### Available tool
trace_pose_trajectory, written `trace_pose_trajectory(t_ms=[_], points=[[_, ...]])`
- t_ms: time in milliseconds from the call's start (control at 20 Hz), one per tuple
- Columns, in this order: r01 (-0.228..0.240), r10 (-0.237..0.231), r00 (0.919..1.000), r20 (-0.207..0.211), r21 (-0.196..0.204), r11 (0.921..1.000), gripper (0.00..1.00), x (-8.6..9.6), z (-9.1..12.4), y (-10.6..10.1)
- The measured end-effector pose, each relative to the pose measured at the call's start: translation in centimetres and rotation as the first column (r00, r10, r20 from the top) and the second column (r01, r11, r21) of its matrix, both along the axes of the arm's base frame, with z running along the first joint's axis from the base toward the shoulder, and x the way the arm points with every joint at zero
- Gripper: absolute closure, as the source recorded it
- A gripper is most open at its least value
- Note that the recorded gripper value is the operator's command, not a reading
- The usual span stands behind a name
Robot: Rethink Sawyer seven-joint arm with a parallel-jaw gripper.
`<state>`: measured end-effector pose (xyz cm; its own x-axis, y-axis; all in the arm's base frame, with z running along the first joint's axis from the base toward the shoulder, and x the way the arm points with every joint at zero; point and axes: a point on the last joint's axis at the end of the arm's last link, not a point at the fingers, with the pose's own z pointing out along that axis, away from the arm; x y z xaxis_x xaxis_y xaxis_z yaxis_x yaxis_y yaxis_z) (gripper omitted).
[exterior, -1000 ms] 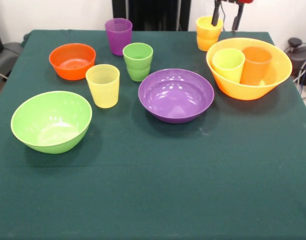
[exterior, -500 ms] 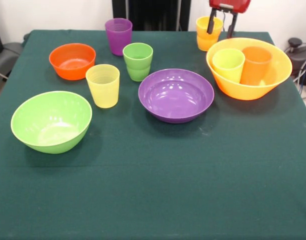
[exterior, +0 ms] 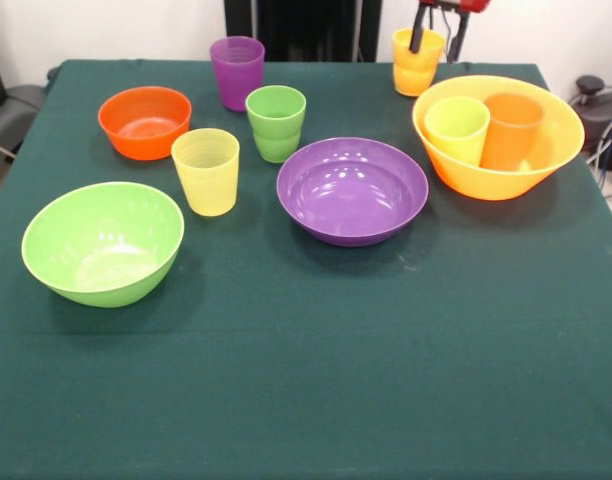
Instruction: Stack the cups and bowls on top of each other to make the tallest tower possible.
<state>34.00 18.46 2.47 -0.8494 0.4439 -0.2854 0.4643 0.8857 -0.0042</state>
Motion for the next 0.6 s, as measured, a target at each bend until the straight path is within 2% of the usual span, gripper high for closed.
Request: trace_pose_trajectory(t_ms=[300,600], points=[[-0.028,0.028,0.9993,0.025,0.011,0.9995,0.00,-0.8,1.9,1.3],[-0.042,0.041,0.9983,0.042,0.019,0.9989,0.00,-1.1,2.9,1.9]])
